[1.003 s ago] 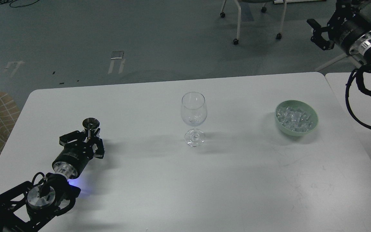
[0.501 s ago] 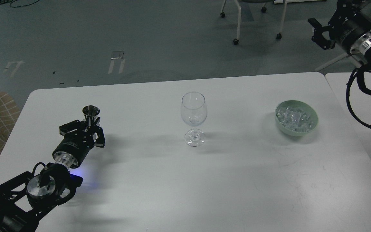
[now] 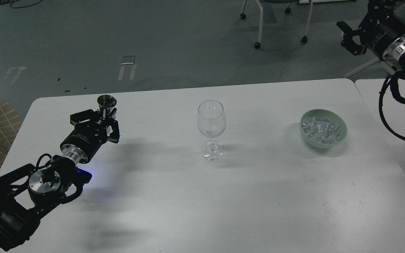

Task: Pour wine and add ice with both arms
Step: 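Lift the jigger with the left gripper and carry it above the wine glass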

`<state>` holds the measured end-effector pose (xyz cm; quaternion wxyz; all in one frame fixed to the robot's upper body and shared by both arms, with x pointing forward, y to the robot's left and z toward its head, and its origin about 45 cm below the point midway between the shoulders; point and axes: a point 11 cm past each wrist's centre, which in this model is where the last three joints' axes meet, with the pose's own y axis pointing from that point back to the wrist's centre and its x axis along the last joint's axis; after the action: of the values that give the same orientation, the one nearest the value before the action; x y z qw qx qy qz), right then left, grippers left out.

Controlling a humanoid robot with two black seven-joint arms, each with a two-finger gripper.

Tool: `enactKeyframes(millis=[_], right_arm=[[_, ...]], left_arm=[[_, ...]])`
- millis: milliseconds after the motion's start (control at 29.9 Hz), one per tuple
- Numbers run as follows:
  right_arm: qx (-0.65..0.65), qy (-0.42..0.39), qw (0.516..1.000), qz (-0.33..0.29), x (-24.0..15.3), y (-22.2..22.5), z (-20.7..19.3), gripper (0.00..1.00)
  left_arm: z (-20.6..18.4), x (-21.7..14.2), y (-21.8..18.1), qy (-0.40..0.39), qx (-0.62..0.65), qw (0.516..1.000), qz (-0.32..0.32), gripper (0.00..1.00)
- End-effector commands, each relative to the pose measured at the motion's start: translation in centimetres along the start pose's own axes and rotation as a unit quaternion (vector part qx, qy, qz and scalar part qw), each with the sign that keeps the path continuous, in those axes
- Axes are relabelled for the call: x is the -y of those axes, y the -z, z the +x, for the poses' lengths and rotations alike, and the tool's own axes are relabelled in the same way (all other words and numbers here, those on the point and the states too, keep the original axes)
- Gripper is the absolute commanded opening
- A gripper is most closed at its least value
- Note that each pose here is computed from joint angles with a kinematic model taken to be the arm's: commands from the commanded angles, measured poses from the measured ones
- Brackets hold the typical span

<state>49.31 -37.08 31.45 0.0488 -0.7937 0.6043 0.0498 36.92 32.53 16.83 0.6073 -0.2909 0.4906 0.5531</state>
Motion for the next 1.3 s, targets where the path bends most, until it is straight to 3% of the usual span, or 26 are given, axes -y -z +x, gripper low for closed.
enactKeyframes(millis=[0,401,769,1270], right_arm=[[-0.001,-0.001,1.0,0.0,0.0,0.0,0.1,1.0],[-0.002,-0.005,1.0,-0.001,-0.3,0.0,0.5,1.0],[-0.003,-0.004,1.0,-0.002,-0.3,0.0,0.4,1.0],[-0.001,-0.006,1.0,-0.01,-0.6,-0.6,0.6,1.0]], left_arm=[[-1.6,1.1,0.2,0.013,0.004,1.0,0.007,0.0],[-5.1,3.2,0.9,0.042,0.042,0.998,0.036,0.0],[-5.9,3.9,1.3,0.026,0.063,0.995,0.076,0.0],[-9.4,5.5,5.1,0.06,0.052,0.99,0.113,0.0]])
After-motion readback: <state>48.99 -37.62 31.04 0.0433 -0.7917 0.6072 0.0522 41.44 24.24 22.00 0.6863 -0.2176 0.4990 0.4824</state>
